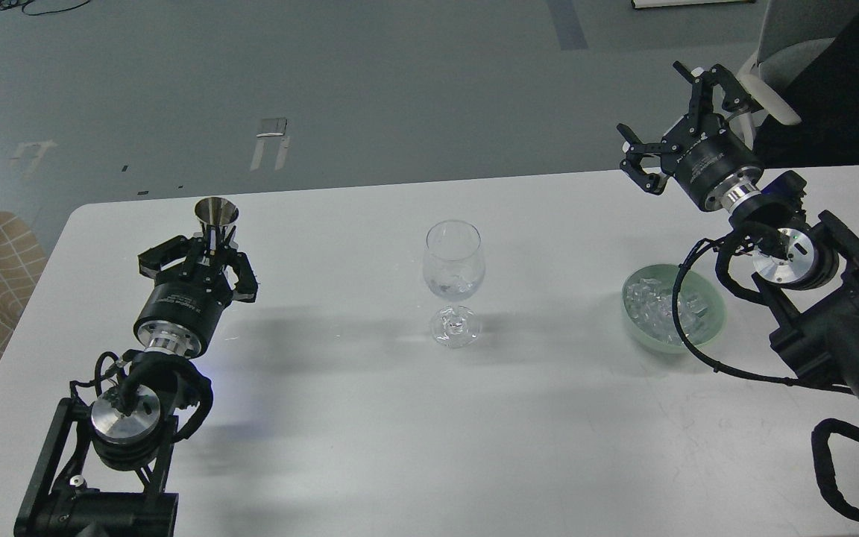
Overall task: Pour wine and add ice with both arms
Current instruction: 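Carry the jigger back to its spot on the table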
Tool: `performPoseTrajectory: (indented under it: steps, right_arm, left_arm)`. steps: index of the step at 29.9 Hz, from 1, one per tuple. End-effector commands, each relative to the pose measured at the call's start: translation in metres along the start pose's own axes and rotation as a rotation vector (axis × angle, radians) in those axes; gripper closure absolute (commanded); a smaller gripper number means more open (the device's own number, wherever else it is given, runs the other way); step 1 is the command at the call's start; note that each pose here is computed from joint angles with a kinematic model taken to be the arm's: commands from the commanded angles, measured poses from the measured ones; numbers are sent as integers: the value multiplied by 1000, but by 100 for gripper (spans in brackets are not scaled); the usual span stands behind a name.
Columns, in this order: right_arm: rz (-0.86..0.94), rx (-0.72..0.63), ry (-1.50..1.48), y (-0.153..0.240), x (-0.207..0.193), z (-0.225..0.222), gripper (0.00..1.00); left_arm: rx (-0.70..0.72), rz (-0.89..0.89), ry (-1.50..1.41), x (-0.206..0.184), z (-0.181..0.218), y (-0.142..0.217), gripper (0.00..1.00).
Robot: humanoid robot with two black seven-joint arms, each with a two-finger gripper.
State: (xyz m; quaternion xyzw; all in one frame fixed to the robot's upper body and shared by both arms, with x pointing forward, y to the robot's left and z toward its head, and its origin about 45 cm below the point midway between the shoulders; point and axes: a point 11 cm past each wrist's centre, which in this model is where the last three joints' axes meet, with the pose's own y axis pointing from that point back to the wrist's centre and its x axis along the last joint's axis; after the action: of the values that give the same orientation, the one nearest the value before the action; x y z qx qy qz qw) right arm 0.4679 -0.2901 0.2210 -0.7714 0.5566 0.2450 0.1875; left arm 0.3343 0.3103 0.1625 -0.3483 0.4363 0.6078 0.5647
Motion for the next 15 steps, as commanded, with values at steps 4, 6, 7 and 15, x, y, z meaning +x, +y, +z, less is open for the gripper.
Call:
performPoseTrajectory:
  steps: [4, 6, 7, 15]
  right_arm:
    - [1, 1, 0, 0, 0, 0, 0]
    - [2, 0, 2, 0, 0, -1, 0]
    - [3, 0, 1, 0, 1, 0, 0]
    - [2, 0, 0, 0, 0, 0, 0]
  left_arm:
    - [0, 45, 8, 42, -7, 2, 83]
    - [-1, 66, 10, 50, -8, 3, 82]
    - [2, 76, 12, 55, -9, 4, 81]
    - [-4, 85, 15, 60, -7, 5, 70]
